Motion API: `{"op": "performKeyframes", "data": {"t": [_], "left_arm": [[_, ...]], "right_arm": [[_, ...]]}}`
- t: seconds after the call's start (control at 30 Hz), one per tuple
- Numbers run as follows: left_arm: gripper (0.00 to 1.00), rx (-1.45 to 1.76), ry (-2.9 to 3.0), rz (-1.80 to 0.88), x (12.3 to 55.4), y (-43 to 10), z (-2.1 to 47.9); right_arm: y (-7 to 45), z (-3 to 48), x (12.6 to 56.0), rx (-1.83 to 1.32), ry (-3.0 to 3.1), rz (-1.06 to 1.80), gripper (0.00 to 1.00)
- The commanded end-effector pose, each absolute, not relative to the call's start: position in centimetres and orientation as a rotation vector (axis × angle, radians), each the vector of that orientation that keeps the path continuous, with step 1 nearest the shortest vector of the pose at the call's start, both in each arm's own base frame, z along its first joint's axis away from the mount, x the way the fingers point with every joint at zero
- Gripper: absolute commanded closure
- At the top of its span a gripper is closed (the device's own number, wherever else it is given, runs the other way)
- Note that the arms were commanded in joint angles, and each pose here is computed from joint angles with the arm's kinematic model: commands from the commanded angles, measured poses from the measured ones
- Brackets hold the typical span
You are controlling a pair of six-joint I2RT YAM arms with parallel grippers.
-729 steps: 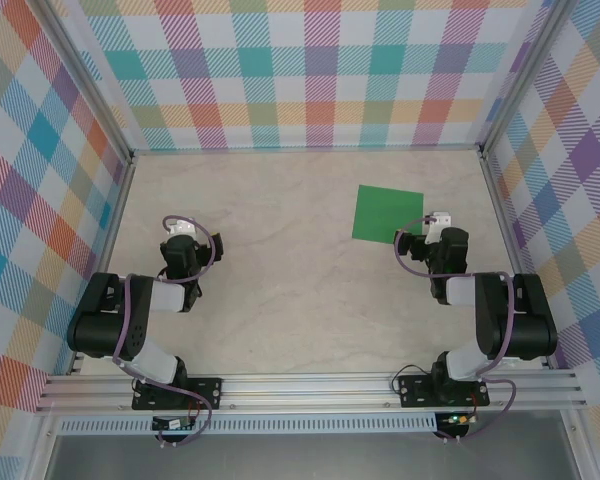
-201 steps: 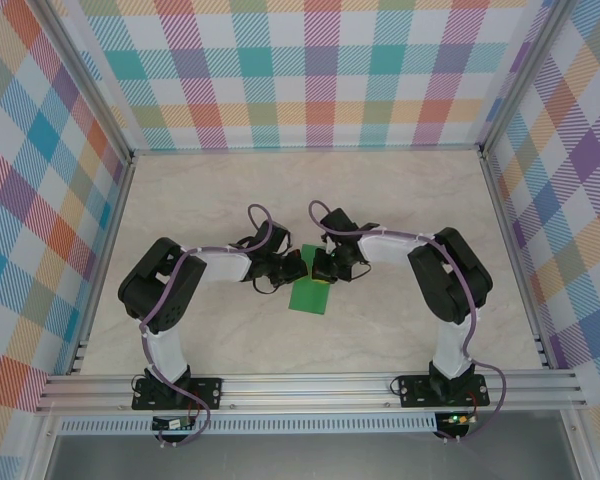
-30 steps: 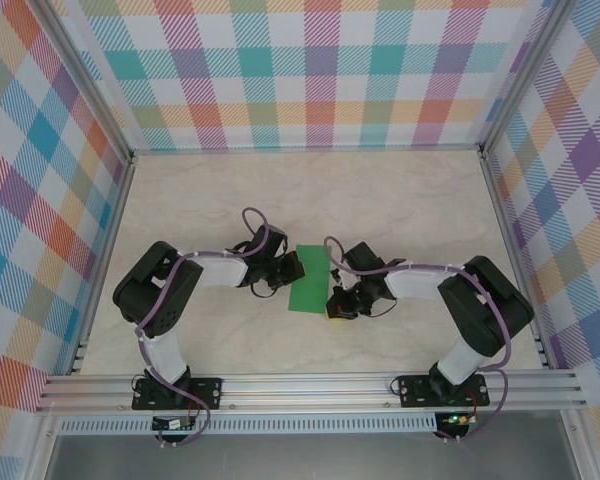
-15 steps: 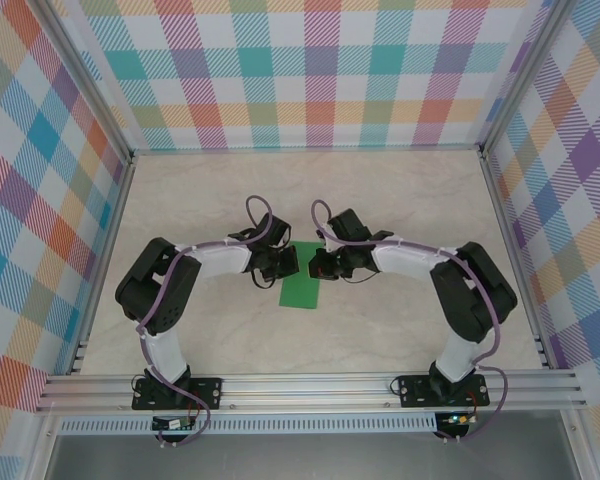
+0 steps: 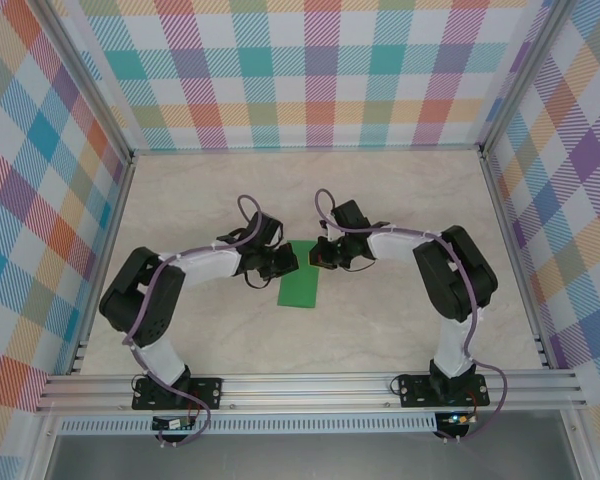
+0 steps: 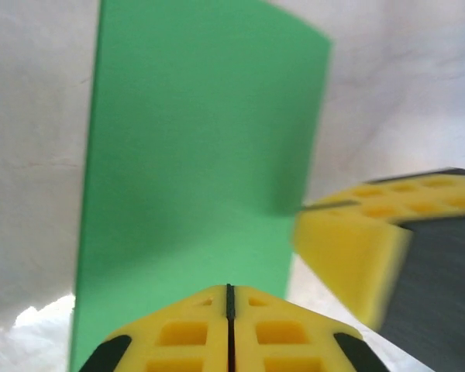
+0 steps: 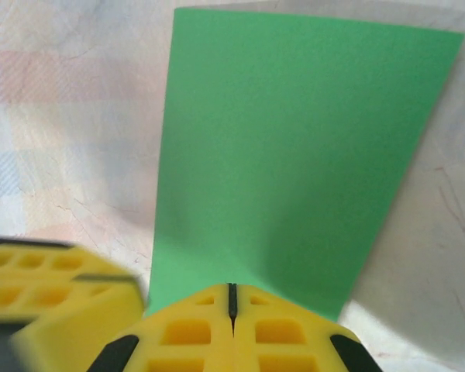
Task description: Fold a paper plane with a square sheet of paper (pick it up from the middle)
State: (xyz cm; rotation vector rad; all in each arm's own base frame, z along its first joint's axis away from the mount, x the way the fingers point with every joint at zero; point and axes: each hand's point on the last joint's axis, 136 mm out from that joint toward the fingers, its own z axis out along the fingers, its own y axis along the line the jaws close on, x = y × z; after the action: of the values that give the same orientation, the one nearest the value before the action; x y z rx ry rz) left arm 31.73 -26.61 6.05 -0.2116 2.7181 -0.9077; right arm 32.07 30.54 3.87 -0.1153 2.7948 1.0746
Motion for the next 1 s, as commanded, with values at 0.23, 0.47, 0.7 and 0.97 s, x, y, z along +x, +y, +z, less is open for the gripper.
{"op": "performKeyframes", "data": {"t": [0.23, 0.47, 0.7, 0.97], "left_arm": [[0.94, -0.288, 2.643, -1.183, 29.4, -29.1, 7.3], [0.98, -0.262, 2.664, -1.243, 28.4, -31.4, 6.2], [1.00, -0.263, 2.718, -1.219, 27.7, -32.5, 4.2], [1.00, -0.261, 2.735, -1.229, 27.5, -33.2, 3.5]], "right_arm": [[30.9, 2.9, 32.6, -0.097, 2.814, 1.163, 1.00], [30.3, 1.7, 32.4, -0.080, 2.843, 1.121, 1.00], [30.1, 1.2, 32.1, -0.069, 2.856, 1.120, 1.00], [30.1, 1.2, 31.9, -0.075, 2.857, 1.126, 1.00]]}}
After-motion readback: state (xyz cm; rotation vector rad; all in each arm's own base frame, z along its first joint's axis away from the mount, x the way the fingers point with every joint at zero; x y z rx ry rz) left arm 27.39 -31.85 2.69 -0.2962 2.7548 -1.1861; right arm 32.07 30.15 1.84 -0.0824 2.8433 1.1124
